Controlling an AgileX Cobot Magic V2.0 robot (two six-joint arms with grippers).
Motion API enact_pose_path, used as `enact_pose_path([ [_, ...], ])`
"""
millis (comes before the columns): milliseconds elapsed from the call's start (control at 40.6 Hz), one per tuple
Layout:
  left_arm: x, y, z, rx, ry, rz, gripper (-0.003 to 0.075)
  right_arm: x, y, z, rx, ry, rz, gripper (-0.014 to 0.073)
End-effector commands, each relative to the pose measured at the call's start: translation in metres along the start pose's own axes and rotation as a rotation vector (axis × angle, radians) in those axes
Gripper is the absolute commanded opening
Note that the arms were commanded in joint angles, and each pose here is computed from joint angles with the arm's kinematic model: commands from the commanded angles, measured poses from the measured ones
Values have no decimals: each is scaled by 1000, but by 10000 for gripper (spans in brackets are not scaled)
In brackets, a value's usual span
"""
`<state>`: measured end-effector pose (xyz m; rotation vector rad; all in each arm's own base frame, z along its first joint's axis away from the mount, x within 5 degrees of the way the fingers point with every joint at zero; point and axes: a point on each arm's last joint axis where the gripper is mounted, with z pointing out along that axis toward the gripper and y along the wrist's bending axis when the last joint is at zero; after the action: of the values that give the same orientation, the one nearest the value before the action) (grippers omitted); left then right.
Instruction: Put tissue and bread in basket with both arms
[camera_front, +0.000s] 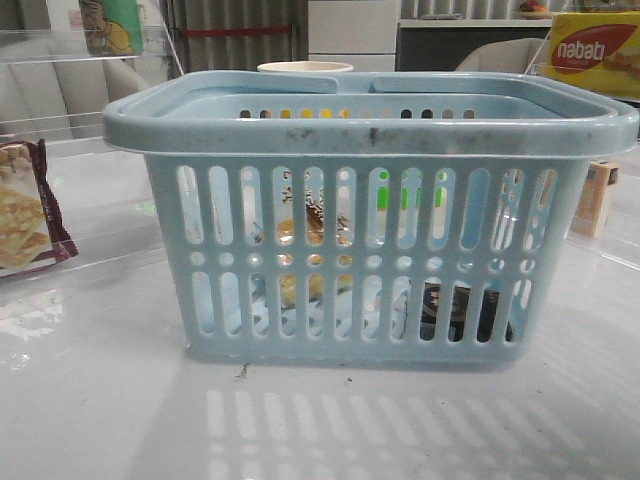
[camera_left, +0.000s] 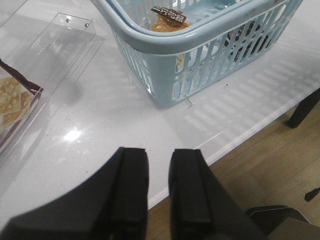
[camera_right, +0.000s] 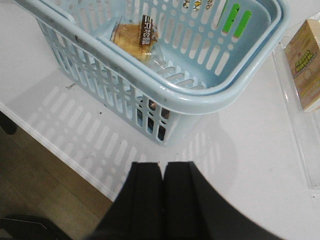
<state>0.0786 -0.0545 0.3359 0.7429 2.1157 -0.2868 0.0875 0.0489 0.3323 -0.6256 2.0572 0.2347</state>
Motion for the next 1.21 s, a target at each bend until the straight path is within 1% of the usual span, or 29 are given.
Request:
enact_pose_path([
  [0,-12,1,-5,-5,-101,-11,113,-12,-1,-5,2,-92,-7,53],
  [49,-12,1,-5,-5,-101,-11,88,-12,0,-5,-6,-92,1,54],
  [640,-12,1,-4,-5,-100,-11,90,-12,0,-5,-8,-92,3,54],
  [739,-7,1,-7,-7,-139,-14,90,-12,0,-5,-8,-92,3,54],
  [813,-1,5,-12,-57,-159,-20,91,-12,0,-5,-8,-92,3,54],
  [886,8,10,-12,-119,-207,-47,91,-12,0,-5,-8,-92,3,54],
  [1059,42,16,-5,-280,-422,-104,91,-12,0,-5,-8,-92,3,54],
  [1182,74,18,9,-384,-523,-153,91,-12,0,-5,-8,-92,3,54],
])
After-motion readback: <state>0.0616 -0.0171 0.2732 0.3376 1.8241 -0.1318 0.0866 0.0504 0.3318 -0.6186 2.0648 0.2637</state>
